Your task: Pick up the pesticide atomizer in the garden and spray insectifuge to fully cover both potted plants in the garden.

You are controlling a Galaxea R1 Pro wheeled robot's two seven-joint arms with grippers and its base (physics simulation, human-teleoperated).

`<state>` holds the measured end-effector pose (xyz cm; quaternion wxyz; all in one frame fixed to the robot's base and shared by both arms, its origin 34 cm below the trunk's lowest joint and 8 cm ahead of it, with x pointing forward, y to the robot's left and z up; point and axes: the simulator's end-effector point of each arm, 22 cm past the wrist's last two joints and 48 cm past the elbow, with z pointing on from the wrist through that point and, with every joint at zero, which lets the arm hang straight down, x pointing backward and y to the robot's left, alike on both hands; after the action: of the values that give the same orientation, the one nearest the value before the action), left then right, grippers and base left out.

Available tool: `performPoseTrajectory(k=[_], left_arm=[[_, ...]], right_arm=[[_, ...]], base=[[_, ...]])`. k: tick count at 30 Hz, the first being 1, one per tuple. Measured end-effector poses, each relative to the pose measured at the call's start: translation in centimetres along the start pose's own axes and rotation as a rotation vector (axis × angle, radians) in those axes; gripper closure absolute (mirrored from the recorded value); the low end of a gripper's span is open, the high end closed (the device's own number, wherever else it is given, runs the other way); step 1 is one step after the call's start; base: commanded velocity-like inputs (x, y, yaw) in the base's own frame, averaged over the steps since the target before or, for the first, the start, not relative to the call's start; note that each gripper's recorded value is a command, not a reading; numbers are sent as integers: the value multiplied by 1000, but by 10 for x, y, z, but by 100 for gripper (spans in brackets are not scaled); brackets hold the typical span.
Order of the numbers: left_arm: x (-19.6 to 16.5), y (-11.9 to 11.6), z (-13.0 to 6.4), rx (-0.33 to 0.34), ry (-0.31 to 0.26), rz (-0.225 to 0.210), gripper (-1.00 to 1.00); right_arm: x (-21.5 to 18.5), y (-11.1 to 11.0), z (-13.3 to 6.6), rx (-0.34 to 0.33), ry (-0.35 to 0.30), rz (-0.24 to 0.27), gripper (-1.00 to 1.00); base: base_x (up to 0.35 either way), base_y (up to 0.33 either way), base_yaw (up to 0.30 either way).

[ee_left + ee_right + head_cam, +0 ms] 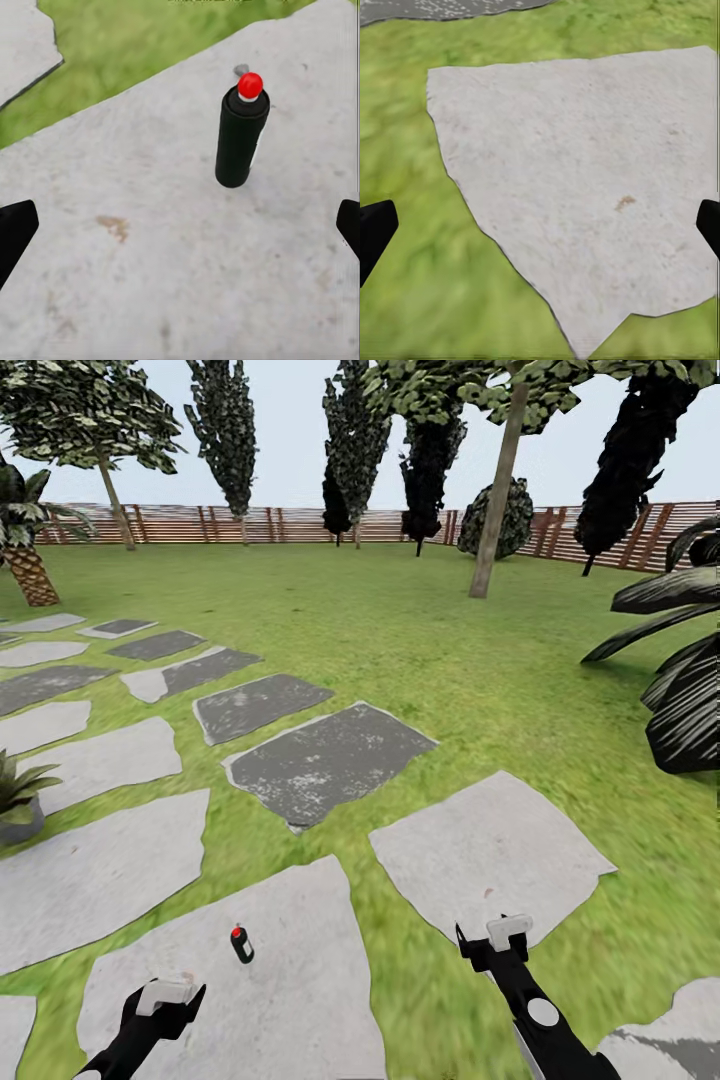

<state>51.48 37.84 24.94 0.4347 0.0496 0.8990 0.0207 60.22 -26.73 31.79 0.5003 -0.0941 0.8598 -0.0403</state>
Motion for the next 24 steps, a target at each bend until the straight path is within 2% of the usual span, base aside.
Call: performPoseTrajectory(k=[8,14,21,24], left_arm=[[0,-17,2,12,-4,-15,-100],[0,-21,3,16,-3,-18,-100],[1,-22,3,15,-1,-21,-100],[1,-22,3,15,-1,-21,-100]], right_arm=[[0,0,0,0,1,0,-100],[0,0,0,1,0,0,-100],[0,0,0,1,0,0,-100],[0,0,0,1,0,0,-100]], base=[[68,52,-77],[230,188,-4],[303,29,0],[101,2,0]])
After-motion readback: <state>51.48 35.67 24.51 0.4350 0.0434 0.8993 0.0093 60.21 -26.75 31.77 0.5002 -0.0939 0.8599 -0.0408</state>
